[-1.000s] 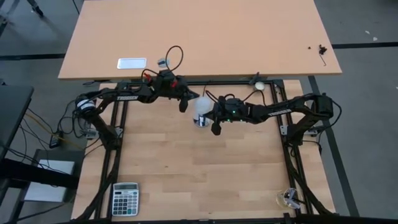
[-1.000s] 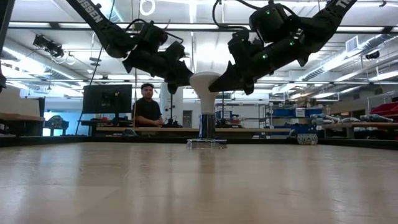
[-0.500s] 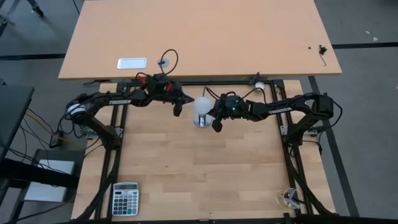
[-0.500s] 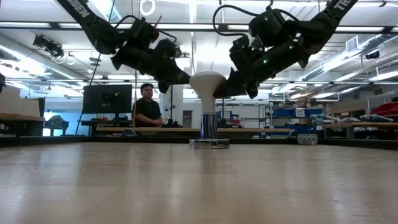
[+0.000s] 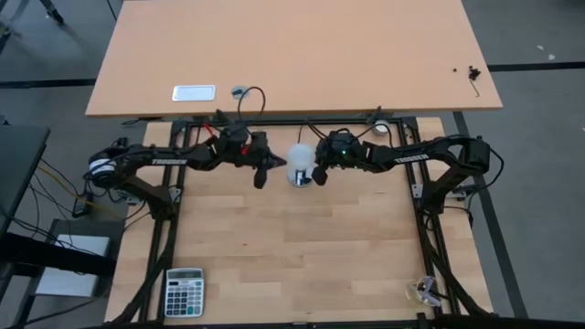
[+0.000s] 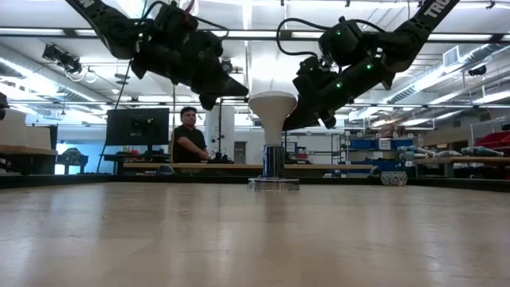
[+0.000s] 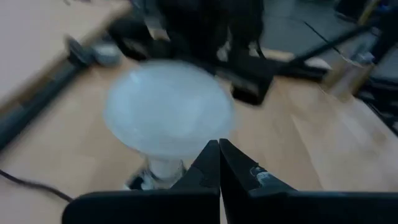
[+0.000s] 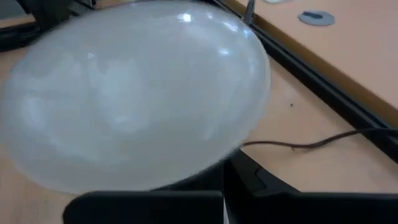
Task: Screw lightbulb
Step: Remove the lightbulb from the silver lamp socket
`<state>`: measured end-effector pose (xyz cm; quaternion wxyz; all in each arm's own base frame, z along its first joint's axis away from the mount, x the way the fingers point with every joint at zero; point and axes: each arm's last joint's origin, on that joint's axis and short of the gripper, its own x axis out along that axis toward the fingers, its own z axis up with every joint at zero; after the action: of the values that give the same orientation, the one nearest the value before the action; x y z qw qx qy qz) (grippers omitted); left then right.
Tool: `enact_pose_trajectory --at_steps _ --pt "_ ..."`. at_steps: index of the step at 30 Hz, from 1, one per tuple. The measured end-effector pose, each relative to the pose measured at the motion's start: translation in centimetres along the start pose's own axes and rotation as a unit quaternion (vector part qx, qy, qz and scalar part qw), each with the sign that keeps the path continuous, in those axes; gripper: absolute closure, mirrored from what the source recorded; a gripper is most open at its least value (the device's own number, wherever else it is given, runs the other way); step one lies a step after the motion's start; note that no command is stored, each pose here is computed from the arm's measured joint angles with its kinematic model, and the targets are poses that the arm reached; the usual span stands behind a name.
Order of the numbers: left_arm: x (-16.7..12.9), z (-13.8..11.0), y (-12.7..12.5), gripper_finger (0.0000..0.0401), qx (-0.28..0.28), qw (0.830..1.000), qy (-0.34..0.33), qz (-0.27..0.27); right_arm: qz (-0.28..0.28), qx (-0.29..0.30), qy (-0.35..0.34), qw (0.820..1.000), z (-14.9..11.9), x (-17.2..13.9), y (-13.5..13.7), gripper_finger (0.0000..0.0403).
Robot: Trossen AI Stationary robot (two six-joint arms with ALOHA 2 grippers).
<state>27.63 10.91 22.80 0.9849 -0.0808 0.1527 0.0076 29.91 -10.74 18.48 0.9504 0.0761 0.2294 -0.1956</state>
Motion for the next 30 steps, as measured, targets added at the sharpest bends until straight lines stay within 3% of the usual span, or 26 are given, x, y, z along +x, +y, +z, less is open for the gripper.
enact_pose_trajectory --at_steps 7,10,23,30 --pt "-0.6 1.2 1.3 0.0401 -0.010 0.994 -0.041 0.100 0.012 -0.006 0.022 1.000 -0.5 0.0 0.7 0.0398" --pt "-0.9 1.5 2.0 0.0401 -0.013 0.992 -0.048 0.117 0.020 -0.010 0.023 0.999 -0.5 -0.1 1.2 0.0398" --pt "1.1 0.7 4.2 0.0401 -0.017 0.993 -0.035 0.112 0.035 -0.006 0.032 0.999 0.6 -2.8 2.2 0.0398" --pt "1.7 0.6 4.5 0.0401 -0.008 0.994 -0.053 0.092 0.090 -0.014 -0.002 0.996 1.5 -3.8 3.7 0.0398"
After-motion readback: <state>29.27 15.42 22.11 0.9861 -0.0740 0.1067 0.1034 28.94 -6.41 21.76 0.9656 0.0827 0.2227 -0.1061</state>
